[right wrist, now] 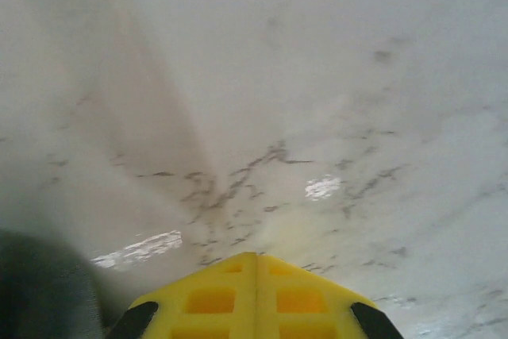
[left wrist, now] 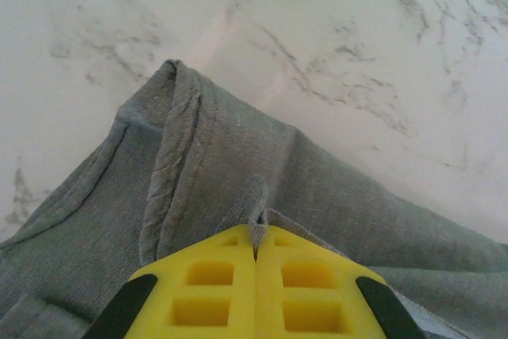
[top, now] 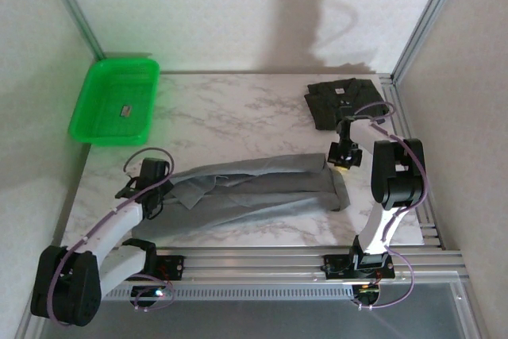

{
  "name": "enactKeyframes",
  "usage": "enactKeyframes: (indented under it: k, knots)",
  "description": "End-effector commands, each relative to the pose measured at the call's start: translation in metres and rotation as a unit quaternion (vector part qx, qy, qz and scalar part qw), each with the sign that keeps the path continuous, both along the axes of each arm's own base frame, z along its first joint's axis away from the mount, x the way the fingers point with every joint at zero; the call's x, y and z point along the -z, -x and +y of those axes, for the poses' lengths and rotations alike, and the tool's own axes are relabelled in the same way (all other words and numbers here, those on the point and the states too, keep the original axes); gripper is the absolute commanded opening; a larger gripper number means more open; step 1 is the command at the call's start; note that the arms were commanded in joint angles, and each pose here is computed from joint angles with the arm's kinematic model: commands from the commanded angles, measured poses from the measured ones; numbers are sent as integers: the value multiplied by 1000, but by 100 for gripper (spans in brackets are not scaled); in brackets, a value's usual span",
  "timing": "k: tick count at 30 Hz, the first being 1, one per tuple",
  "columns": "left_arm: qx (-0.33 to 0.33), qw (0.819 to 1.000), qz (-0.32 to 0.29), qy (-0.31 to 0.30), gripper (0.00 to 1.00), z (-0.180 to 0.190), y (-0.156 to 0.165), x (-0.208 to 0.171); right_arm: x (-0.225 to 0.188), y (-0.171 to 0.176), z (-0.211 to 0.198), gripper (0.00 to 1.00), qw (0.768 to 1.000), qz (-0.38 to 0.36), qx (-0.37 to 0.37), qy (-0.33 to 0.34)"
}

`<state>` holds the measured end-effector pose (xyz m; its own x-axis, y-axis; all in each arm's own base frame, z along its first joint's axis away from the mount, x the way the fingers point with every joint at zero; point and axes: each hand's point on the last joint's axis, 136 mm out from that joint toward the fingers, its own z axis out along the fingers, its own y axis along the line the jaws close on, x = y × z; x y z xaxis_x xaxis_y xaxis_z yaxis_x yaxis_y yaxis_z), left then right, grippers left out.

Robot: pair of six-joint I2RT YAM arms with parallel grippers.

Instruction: Fold and stack the long sleeve shirts

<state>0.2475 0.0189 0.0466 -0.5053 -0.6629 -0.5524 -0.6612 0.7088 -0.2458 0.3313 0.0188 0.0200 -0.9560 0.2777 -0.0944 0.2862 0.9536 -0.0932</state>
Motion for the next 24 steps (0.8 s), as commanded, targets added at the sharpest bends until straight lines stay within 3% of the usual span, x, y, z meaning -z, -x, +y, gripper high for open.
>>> enactKeyframes:
  k: [1, 3, 5, 7, 10, 13, 17, 18, 20, 22, 24]
  knots:
    - [-43, 999, 27, -4, 7, 11, 20, 9, -5, 8, -11, 0, 999, 2, 16, 28]
    - [-37, 999, 19, 16, 18, 3, 17, 5, -3, 10, -10, 0, 1000, 3, 18, 25]
    - [-45, 999, 11, 18, 51, 1, 17, -3, -3, 10, -9, 0, 1000, -1, 18, 22]
    - [-57, 998, 3, 14, 62, 3, 19, -16, -4, 9, -9, 0, 1000, -4, 19, 20]
    - [-83, 996, -26, 16, 88, 6, 18, -48, -8, 7, -7, 0, 1000, -11, 16, 17]
    - [-109, 993, -32, 22, 91, 9, 21, -81, -16, 5, -7, 0, 999, -24, 16, 16]
    - [-84, 995, -7, 46, 91, -8, 24, -109, -30, 4, -8, 14, 999, -41, 19, 16]
    - [-85, 995, 11, 50, 90, -11, 31, -111, -34, 5, -9, 23, 999, -46, 21, 17]
    - [-68, 994, 42, 81, 88, -24, 43, -108, -45, 5, -9, 34, 998, -61, 25, 14]
    - [-26, 985, 80, 148, 83, -53, 54, -87, -57, 3, -4, 38, 997, -81, 20, -1]
    - [-1, 966, 145, 215, 69, -82, 73, -50, -67, -2, 9, 43, 994, -103, 0, -37]
